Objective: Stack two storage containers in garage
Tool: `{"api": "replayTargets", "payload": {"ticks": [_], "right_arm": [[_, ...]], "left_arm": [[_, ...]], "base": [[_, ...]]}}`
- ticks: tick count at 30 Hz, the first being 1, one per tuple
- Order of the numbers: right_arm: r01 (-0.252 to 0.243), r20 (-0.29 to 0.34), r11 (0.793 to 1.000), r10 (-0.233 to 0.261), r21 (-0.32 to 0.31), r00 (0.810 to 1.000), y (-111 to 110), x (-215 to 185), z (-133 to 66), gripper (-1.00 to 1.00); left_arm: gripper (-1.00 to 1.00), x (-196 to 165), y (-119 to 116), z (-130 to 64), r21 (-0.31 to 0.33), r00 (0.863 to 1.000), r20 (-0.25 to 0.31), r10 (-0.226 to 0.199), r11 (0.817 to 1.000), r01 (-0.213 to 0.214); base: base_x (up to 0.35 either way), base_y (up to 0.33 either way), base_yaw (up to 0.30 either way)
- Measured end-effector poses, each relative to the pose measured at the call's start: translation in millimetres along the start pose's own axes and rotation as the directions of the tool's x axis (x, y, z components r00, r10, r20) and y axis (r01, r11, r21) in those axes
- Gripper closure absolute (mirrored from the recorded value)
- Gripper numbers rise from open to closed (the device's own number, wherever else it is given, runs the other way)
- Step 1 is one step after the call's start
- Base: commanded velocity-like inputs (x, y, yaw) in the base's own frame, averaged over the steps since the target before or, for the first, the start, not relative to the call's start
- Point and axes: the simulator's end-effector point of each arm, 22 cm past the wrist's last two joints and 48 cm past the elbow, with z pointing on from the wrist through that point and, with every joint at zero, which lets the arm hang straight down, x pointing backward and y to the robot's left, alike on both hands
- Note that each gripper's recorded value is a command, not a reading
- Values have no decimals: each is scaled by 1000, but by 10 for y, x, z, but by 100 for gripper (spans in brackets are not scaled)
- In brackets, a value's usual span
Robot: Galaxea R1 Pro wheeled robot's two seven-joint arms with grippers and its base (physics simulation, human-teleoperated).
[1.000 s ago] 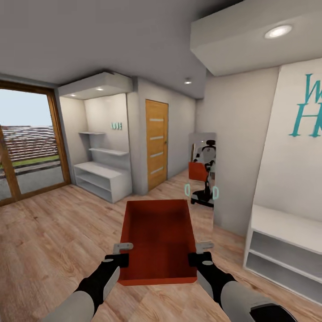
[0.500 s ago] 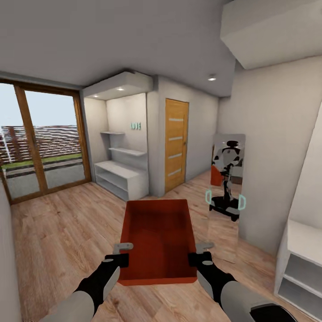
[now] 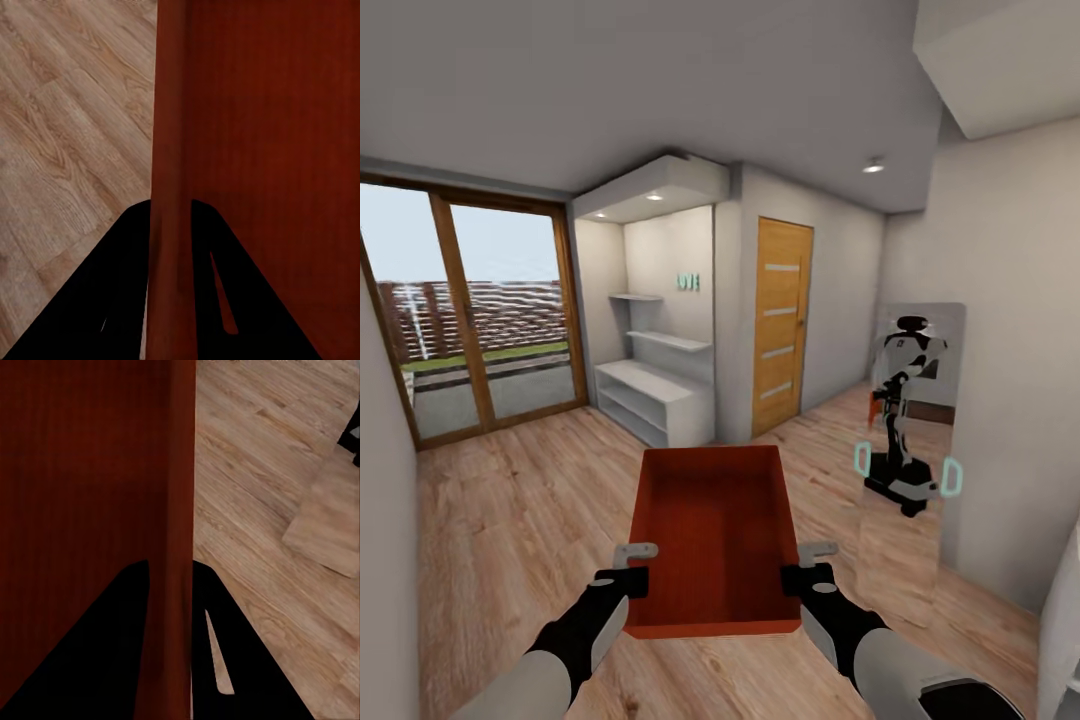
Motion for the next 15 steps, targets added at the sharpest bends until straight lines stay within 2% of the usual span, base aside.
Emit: {"api": "replayTargets", "payload": {"ticks": [15], "right_arm": [[0,0,1000,0,0,1000,7,0,-1,100]], "left_arm": [[100,0,7,1,1,1000,0,0,1000,0]], "base": [[324,0,0]]}}
